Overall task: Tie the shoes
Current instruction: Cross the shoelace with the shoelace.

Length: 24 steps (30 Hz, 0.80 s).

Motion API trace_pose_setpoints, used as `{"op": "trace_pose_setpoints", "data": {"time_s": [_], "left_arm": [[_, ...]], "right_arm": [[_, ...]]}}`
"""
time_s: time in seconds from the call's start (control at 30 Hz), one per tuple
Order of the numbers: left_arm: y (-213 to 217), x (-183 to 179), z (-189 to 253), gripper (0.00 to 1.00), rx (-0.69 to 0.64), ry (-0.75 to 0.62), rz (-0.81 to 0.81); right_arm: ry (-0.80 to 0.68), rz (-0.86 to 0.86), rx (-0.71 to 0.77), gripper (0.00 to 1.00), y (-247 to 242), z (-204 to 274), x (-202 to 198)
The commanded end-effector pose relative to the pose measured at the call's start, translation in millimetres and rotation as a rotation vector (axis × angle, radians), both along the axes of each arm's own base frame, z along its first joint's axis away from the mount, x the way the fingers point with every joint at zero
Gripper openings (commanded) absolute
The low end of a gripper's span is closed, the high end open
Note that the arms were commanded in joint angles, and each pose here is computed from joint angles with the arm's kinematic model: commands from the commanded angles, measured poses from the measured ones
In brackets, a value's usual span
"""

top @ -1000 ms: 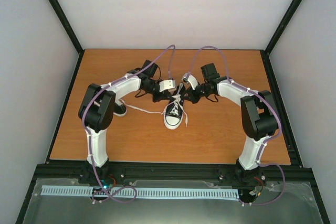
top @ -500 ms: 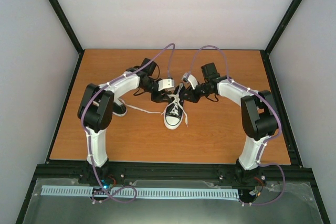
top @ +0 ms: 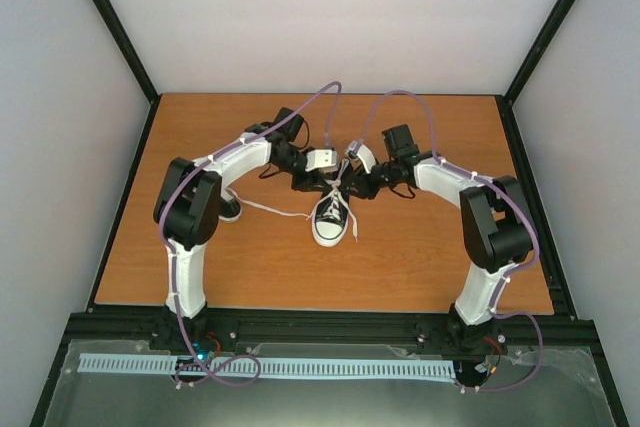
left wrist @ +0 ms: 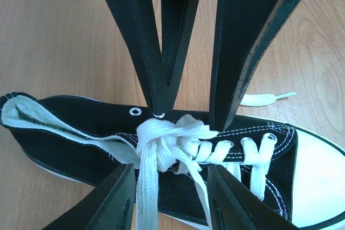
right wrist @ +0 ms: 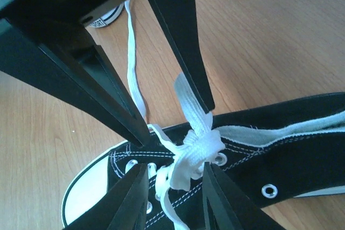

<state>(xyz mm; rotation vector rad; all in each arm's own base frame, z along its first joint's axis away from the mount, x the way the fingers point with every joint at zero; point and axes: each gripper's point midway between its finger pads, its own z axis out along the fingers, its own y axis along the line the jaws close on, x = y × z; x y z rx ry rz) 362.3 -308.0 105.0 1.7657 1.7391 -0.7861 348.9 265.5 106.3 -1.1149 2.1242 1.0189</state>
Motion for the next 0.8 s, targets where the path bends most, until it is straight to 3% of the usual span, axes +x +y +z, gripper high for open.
{"op": "trace_pose_setpoints", "data": {"time_s": [0.0,0.6,0.7,0.77], "left_arm": [[-6,3,2,0.41,-0.02,-0.017,-0.041],[-13,16,-4,0.52,-0.038,-0.011,0.005],[-13,17,-7,0.52,-0.032,-0.014,0.009],[-13,19,-7,0.5,-0.031,-0.016,0.016]], "right_arm": [[-0.034,0.009,0.035,0.3,11,10,6],[-0.014,-0.021,-0.028,0.05,9,-1,12],[-0.017,-0.022,-0.021,0.09,9,4,11],[-0.009,-0.037,-0.013,0.22,9,5,12]]}}
